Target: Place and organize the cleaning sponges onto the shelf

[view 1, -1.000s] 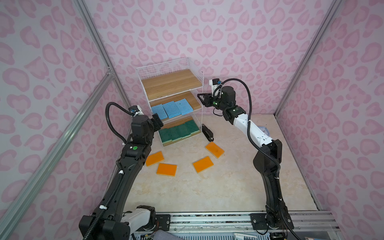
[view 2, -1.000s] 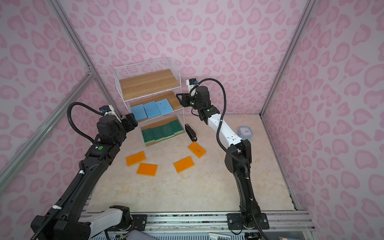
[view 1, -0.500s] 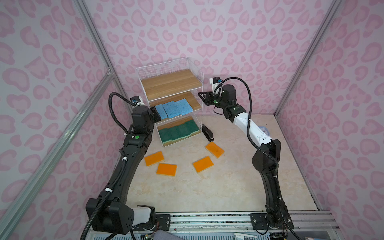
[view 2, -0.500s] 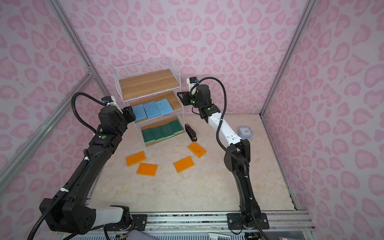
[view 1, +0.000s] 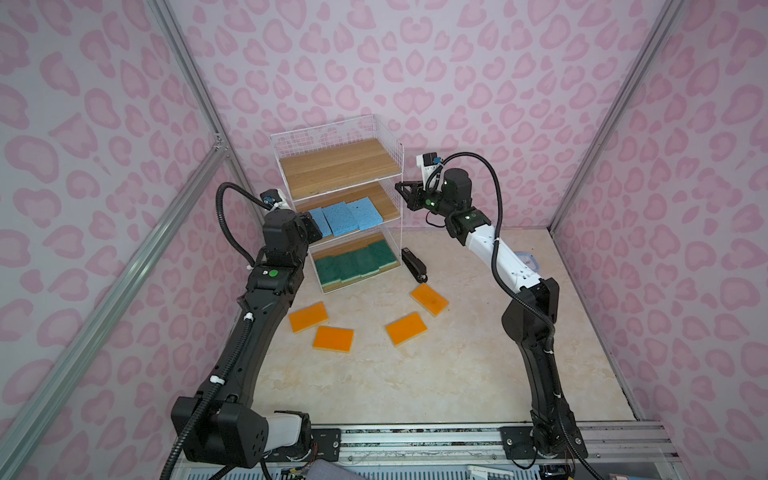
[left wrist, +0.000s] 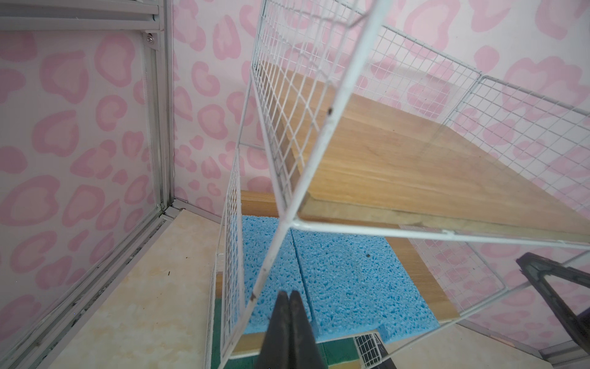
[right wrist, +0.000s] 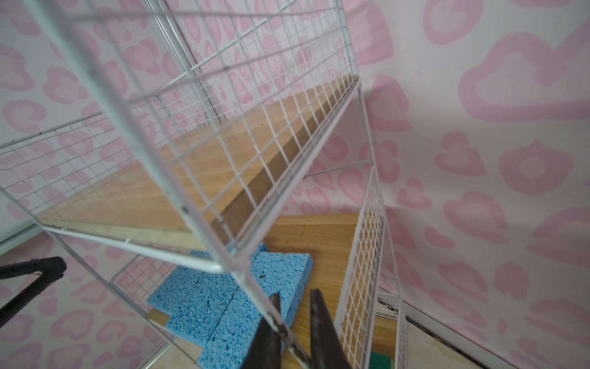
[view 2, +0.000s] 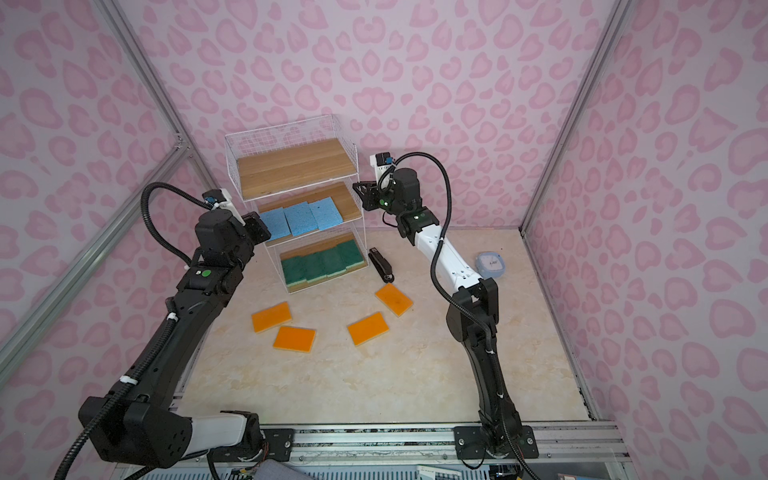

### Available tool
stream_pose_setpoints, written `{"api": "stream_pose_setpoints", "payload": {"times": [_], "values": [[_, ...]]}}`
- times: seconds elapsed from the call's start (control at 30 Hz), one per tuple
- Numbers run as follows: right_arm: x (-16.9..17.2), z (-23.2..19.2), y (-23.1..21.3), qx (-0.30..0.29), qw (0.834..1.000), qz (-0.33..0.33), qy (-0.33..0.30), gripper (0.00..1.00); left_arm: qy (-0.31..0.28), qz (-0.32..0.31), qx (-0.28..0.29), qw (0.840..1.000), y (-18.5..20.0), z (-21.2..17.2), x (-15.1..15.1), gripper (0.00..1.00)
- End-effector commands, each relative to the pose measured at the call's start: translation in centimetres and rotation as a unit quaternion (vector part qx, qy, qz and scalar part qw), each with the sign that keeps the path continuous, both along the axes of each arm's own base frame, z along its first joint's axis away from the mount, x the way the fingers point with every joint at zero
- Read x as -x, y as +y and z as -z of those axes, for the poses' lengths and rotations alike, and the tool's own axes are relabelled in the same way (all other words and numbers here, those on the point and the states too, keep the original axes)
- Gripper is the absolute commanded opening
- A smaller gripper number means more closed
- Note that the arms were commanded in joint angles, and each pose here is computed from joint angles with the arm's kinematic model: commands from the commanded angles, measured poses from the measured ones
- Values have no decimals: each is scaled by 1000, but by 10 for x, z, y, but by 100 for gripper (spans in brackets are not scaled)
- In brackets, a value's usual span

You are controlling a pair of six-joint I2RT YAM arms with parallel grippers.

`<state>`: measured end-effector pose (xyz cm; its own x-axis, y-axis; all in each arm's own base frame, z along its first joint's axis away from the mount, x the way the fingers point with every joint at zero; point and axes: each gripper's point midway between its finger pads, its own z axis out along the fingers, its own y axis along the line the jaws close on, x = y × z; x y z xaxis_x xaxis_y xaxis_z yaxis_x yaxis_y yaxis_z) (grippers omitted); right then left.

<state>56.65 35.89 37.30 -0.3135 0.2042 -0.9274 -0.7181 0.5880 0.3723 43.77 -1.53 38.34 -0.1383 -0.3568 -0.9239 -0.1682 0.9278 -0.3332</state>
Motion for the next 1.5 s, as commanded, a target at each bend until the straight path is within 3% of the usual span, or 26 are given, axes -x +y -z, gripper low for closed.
{"api": "stream_pose_setpoints", "payload": {"times": [0.0,0.4,0.97,1.03,1.1,1.23,1.37,1.47], "values": [[11,-2,11,-23,999,-27,25,10,-25,5,-2,1000,0,-19,6,4],[40,-13,3,-36,999,-27,20,9,-30,24,11,999,-5,-24,26,4],[94,-3,-9,-36,998,-38,32,8,-30,11,40,999,5,1,84,4],[98,-4,-8,-37,998,-40,33,16,-24,8,45,999,6,8,90,4],[100,-4,-8,-36,998,-39,32,31,-12,1,53,999,9,18,97,11],[106,-5,-7,-37,998,-39,33,58,34,-13,80,996,12,50,111,43],[112,-5,-12,-36,998,-35,35,71,104,-27,113,988,12,98,128,66],[119,0,-20,-32,998,-26,40,76,159,-24,138,977,6,138,140,68]]}}
